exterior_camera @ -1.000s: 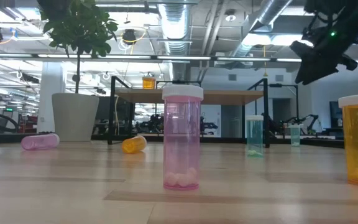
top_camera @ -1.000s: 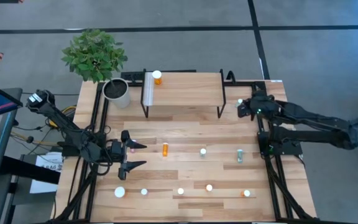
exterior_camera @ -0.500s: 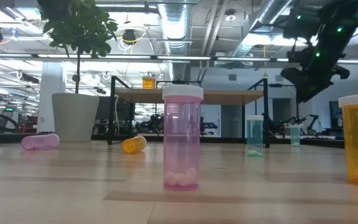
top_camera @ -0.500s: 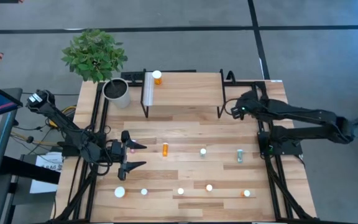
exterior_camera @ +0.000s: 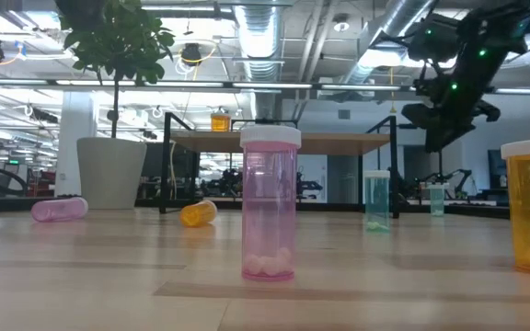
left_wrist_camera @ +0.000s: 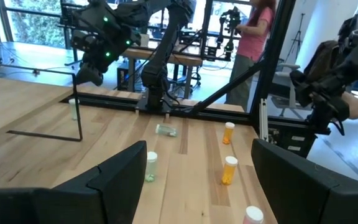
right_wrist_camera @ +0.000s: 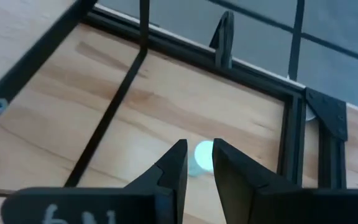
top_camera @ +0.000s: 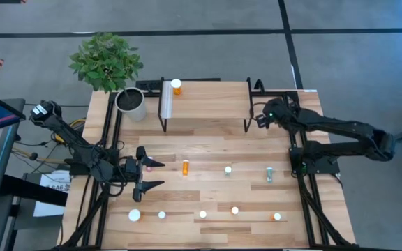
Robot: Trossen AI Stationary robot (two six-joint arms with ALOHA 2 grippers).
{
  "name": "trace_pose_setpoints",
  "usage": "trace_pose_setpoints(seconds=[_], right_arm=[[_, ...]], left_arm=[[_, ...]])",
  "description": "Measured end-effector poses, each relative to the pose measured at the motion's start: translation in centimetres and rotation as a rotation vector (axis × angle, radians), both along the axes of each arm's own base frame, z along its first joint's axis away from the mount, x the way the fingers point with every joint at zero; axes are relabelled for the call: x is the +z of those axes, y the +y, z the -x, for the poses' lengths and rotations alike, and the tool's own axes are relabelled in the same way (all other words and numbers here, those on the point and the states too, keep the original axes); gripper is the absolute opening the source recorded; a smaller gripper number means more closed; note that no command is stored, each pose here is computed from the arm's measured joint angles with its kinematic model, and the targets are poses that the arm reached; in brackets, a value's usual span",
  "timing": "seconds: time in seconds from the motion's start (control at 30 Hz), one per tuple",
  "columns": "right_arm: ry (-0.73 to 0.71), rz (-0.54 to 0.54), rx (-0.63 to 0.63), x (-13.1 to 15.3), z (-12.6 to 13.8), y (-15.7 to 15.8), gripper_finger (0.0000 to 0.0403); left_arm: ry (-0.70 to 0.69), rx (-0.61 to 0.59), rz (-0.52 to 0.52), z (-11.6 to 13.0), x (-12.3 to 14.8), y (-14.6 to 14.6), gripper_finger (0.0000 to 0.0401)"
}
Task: Pick and place medicine bottles onto shelf by color
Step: Put the top right green pill bottle on the shelf
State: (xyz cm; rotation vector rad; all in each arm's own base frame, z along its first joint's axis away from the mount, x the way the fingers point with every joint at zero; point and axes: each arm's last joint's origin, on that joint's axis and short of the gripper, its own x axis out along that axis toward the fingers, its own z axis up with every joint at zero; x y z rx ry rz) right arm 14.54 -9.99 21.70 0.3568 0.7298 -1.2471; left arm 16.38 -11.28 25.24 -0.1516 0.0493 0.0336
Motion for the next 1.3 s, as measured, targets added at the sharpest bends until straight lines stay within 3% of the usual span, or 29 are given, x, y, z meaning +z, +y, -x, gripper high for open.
trace_pose_setpoints(seconds=[0.63, 1.03, 1.3], right_arm=[[-0.152, 0.072, -0.009, -3.6, 3.0, 0.9, 0.0112], [-0.197, 0.089, -0.070, -4.2, 3.6, 0.1, 0.0232], [-0.206, 0.103, -0.103, -4.9, 4.0, -0.3, 0.0243]], left_arm=[[0.000, 0.001, 0.014, 0.0, 0.0, 0.0, 0.0277], [0.005, 0.001, 0.010, 0.0, -0.1, 0.0, 0.0277], [0.007, 0.001, 0.010, 0.0, -0.1, 0.0, 0.0277]])
